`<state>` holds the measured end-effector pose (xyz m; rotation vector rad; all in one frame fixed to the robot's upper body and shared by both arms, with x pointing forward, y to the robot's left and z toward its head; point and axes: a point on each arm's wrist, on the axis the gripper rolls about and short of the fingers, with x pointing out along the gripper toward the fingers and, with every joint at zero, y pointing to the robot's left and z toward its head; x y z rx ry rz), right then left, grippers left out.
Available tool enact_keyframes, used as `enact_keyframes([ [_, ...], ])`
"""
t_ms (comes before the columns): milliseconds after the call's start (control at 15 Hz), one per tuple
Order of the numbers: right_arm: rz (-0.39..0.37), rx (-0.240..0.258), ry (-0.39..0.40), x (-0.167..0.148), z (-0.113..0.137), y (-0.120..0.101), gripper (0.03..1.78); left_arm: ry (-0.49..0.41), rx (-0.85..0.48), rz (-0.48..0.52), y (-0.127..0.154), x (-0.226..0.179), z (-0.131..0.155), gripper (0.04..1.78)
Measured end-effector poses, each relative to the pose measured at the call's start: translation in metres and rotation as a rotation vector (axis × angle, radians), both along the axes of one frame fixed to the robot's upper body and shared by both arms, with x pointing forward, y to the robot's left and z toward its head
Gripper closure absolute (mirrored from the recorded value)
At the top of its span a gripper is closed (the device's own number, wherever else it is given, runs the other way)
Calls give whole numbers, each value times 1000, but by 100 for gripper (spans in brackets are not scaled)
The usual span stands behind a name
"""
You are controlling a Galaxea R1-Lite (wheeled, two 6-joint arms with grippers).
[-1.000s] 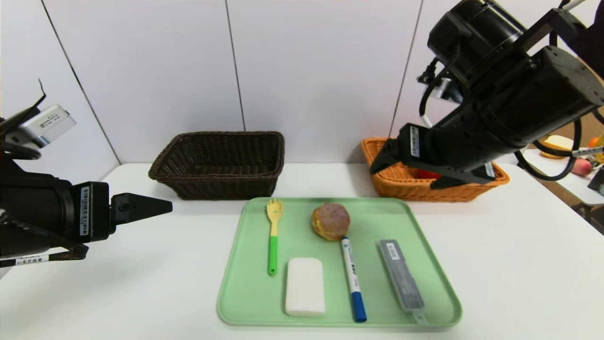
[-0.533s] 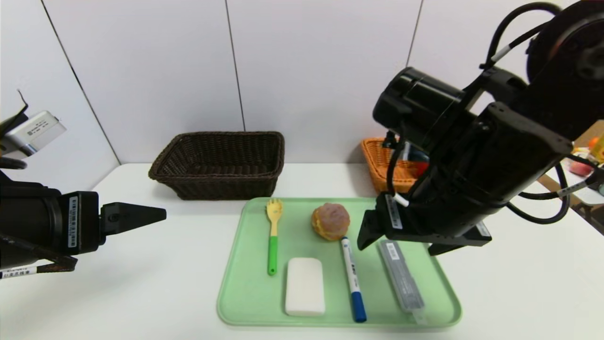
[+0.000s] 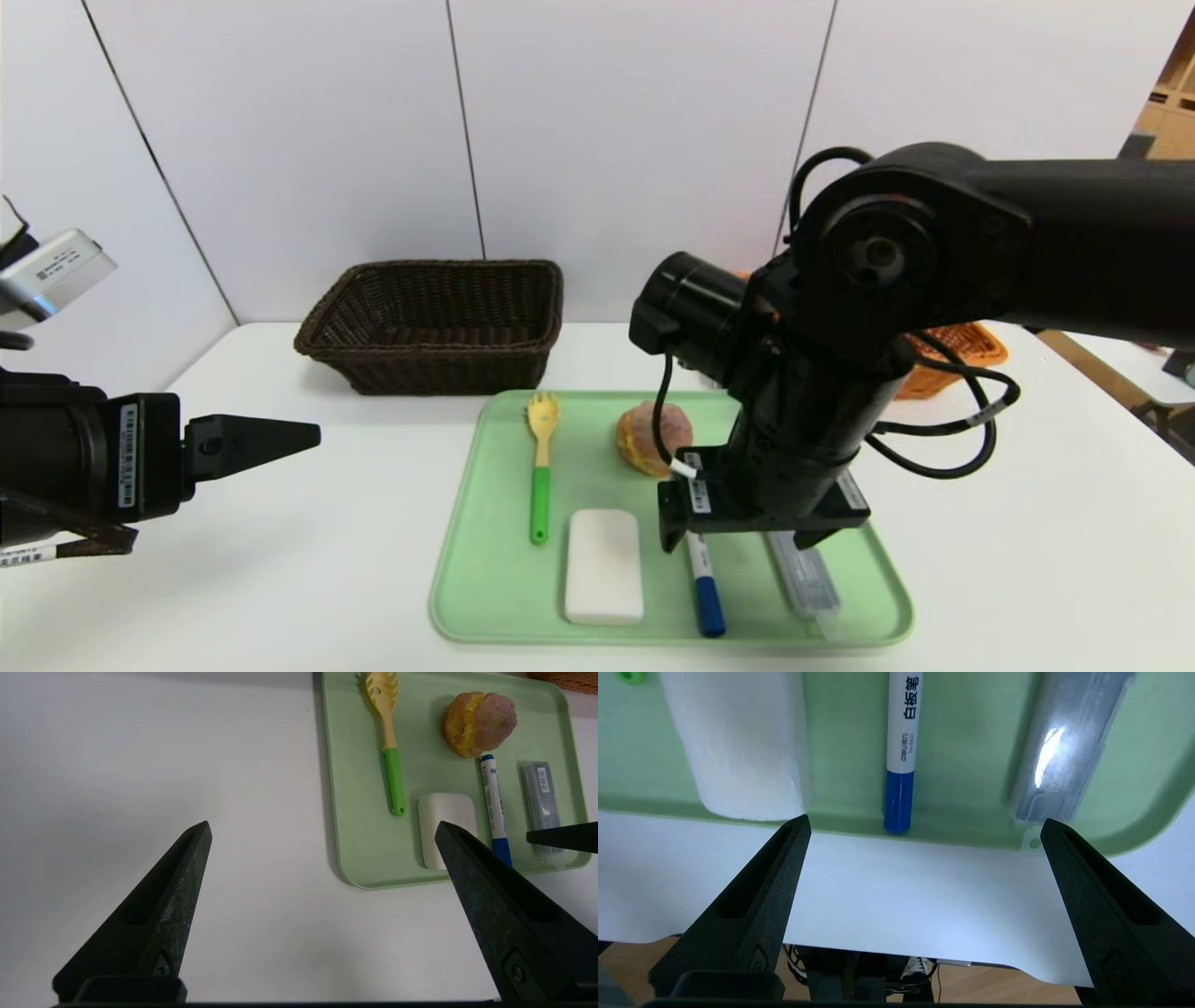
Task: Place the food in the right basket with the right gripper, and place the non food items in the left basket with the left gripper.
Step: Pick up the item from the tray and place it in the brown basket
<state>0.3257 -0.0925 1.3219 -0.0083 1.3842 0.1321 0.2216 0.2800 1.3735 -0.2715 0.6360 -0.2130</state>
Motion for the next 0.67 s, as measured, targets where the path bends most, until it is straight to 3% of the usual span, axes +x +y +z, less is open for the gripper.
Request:
enact_keyframes([
  [333,-9,-50,34,12,-22,8,12,3,4,-1,0,0,-2,13],
  [667,-31,-80,10,20,-22,0,12,16,10,-3,0,0,-6,13],
])
